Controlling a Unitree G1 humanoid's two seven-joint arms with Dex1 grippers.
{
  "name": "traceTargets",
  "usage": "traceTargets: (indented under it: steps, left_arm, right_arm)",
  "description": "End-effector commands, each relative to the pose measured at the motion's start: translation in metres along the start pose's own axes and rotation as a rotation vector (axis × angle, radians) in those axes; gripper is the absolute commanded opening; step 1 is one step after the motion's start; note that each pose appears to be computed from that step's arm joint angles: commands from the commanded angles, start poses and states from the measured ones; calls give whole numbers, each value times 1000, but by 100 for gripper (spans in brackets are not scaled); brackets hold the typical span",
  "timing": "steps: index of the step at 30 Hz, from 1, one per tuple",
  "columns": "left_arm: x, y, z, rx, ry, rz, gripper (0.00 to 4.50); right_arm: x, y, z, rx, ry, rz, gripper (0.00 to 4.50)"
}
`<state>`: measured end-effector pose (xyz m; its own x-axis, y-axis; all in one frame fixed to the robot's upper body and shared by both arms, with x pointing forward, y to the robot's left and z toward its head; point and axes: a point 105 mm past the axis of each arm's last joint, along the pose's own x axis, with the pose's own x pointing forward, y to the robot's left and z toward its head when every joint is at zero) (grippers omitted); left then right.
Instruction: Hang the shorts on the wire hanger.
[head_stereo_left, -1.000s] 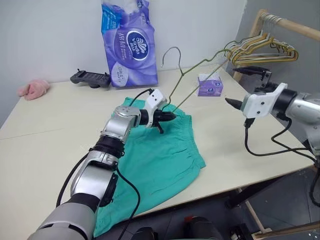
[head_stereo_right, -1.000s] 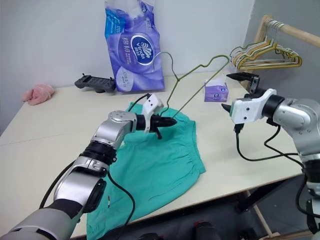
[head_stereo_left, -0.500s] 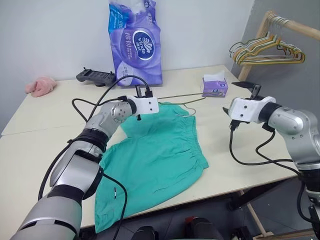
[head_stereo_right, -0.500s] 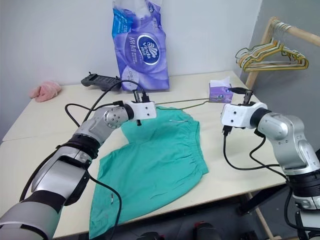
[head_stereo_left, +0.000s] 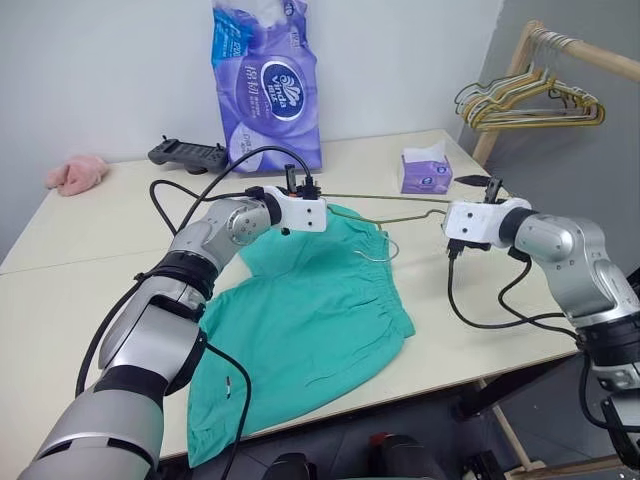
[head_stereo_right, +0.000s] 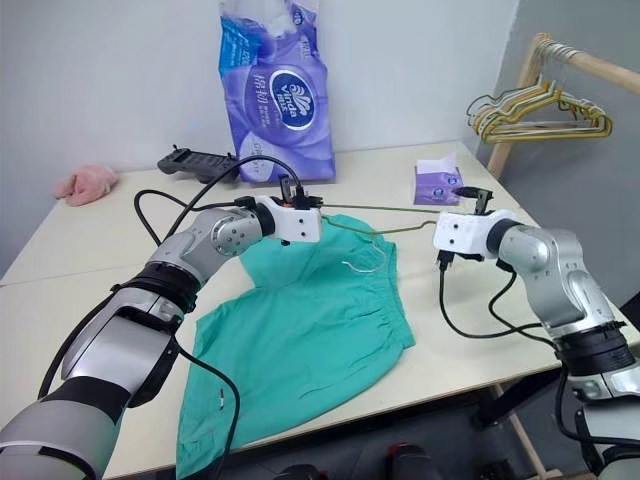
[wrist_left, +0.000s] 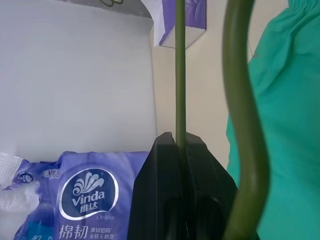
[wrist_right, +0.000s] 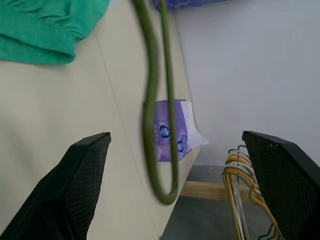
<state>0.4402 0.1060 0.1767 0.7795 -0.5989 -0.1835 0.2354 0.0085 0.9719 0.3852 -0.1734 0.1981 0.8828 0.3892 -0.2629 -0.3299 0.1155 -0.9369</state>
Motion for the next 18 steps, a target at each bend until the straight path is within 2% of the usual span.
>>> traceTargets:
  steps: [1, 9, 18]
  left_arm:
    - [2, 13, 14, 50, -50, 35, 0]
    - [1, 9, 18, 60, -60, 30, 0]
    - [-3, 6, 7, 50, -21, 18, 0]
  right_arm:
    - [9, -12, 8, -19, -16, -40, 449]
    - [17, -4, 3, -7, -3, -7, 449]
    - [3, -2, -3, -13, 9, 12, 449]
